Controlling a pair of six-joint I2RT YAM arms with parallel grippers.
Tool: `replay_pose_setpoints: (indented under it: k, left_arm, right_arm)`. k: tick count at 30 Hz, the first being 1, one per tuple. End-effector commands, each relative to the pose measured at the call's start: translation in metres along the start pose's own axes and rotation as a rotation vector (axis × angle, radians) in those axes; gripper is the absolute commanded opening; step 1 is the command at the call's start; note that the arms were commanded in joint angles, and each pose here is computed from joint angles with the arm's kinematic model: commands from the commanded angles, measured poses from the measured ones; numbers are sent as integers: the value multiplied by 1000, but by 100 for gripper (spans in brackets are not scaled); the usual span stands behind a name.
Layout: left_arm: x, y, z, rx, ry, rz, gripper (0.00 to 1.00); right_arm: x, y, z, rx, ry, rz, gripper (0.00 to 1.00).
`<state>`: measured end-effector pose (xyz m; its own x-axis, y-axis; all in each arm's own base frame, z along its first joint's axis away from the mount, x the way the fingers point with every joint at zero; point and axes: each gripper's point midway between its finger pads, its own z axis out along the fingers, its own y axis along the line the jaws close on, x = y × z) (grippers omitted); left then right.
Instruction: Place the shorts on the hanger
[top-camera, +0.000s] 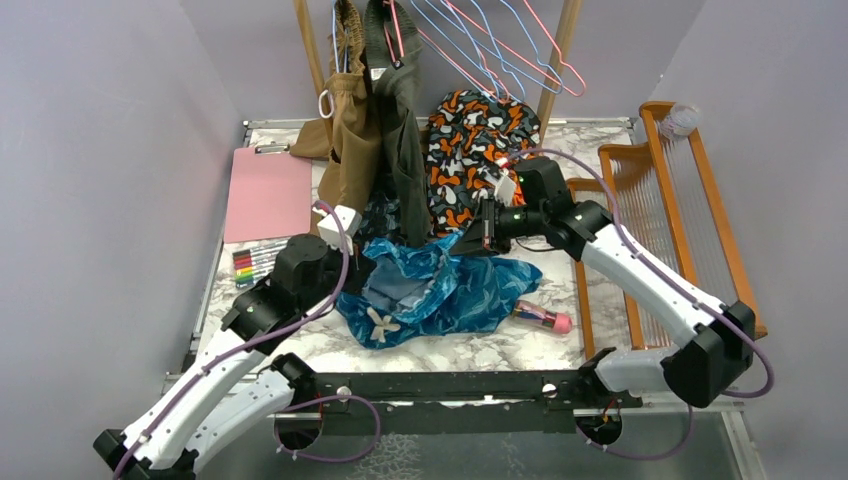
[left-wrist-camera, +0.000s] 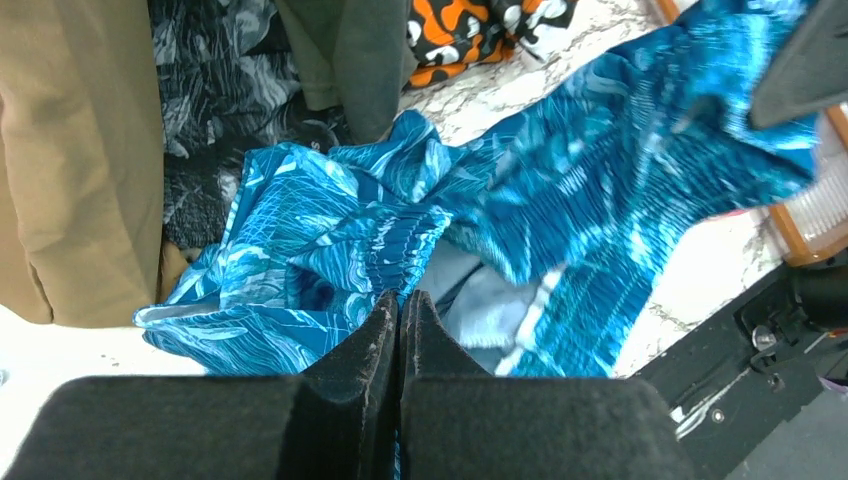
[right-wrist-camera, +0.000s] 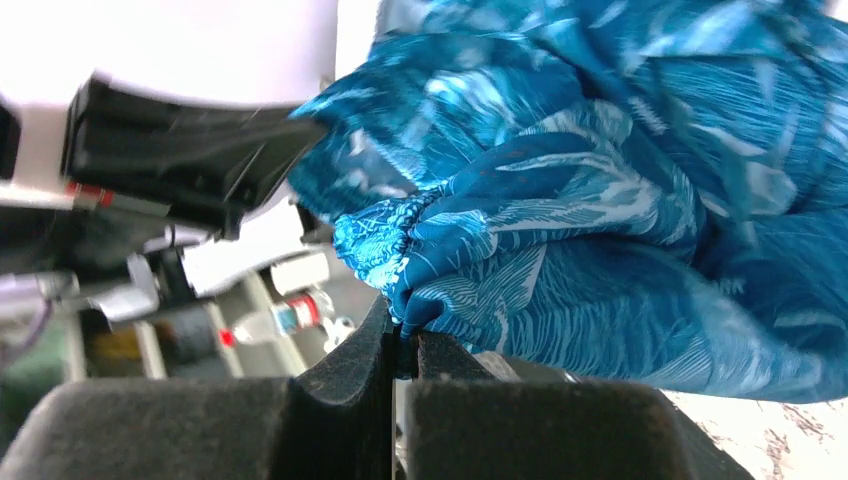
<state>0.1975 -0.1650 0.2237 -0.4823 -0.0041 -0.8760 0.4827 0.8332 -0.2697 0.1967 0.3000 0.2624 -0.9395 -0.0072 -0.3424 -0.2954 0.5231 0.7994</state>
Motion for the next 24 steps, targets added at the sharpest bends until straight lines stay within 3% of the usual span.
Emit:
replay_pose_setpoints:
  k: [1, 11, 19, 24]
  left_arm:
    - [-3, 19, 11, -111, -17, -35, 0]
    - [16, 59, 31, -344, 35, -62, 0]
    - [23, 72, 46, -427, 87, -49, 0]
    - [28, 78, 53, -463, 115, -45, 0]
  right_arm:
    - [-22, -17, 11, -84, -34, 205, 1]
    - [-38, -129, 45, 212, -133, 443, 2]
    - [-43, -159, 56, 320, -119, 373, 52]
    - [-40, -155, 47, 322, -122, 293, 64]
